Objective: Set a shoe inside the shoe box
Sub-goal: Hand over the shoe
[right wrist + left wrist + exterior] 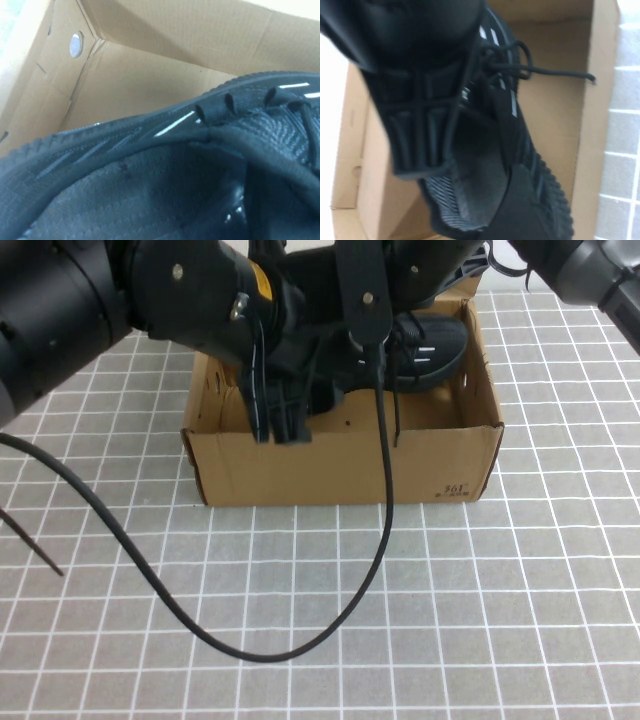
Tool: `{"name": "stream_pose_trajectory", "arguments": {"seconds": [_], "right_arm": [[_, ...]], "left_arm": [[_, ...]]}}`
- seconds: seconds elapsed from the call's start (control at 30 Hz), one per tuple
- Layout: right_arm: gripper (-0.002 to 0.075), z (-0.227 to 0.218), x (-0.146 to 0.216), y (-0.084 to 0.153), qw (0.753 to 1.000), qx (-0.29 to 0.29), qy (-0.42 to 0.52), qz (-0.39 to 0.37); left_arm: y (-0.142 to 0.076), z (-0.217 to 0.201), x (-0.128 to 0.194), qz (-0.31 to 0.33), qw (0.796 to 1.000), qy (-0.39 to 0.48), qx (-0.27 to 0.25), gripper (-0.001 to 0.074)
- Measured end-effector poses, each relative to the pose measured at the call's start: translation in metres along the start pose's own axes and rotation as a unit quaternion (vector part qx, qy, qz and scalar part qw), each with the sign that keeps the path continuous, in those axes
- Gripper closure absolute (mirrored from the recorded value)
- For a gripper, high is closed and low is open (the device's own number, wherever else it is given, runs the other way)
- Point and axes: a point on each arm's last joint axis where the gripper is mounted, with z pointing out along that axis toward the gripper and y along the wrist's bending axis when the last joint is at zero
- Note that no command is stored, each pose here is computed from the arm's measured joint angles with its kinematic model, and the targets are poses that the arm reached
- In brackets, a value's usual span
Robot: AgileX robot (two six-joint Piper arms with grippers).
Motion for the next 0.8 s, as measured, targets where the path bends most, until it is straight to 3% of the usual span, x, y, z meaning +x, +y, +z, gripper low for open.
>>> {"name": "stream_pose_trajectory", "arguments": {"seconds": [0.8], "right_arm": [[0.0722,0.0,0.0,0.001,1.0,-0.003,-0.002,-0.012]], "left_arm": [[-0.001,0.052,0.004,0.025,0.999,0.016,-0.017,0.0268]]}}
